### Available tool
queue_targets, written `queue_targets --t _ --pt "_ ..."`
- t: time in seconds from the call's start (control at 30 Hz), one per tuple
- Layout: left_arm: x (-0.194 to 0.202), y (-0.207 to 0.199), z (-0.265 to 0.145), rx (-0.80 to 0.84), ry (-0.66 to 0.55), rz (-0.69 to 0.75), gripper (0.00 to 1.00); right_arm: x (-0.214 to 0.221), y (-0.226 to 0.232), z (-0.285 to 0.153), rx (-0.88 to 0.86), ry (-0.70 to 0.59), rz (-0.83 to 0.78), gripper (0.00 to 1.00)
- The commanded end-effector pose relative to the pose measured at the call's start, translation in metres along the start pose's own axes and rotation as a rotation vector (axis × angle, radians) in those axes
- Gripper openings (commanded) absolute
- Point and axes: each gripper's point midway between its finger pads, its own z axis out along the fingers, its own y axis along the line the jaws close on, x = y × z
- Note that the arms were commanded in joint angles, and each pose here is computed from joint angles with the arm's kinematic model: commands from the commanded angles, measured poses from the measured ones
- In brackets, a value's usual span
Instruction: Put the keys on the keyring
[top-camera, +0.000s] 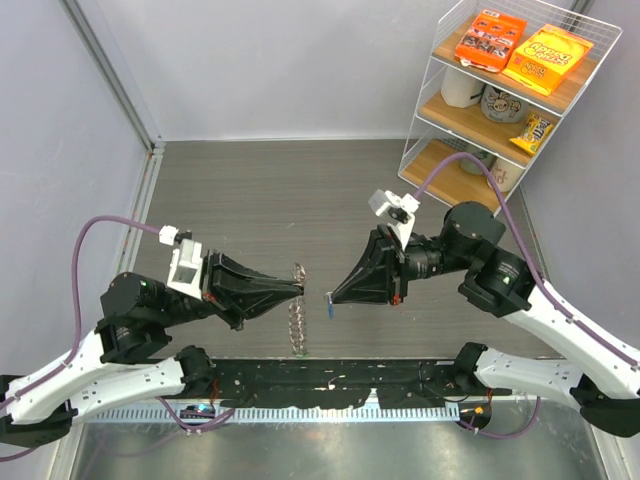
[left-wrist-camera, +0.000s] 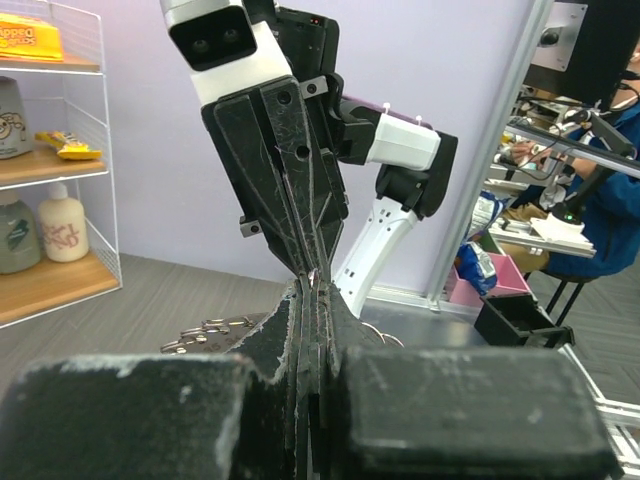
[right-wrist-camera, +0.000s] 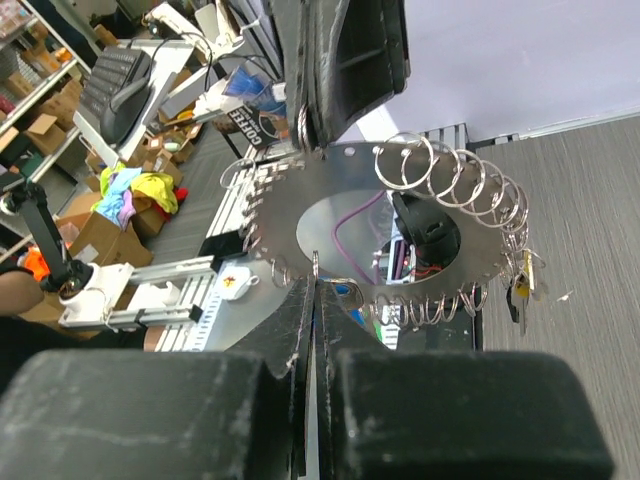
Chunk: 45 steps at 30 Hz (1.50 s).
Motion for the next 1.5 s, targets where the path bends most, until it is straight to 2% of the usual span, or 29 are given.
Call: queue_targets --t 0.0,0.8,1.47 --pt "-0.015 0.003 0.0 -0.022 -0.054 0.058 0.0 -0.033 0.008 0.01 -0.013 -0.072 -0.019 0.05" --pt "-0.015 0.001 -0.004 -0.008 -0.053 0.105 0.0 -0.038 0.002 0.034 -0.017 -0.062 0.048 0.06" --pt "-0.007 -0.003 -0.005 0.025 -0.034 0.118 0.0 -0.049 0.001 0.035 0.018 -0.094 0.049 0.06"
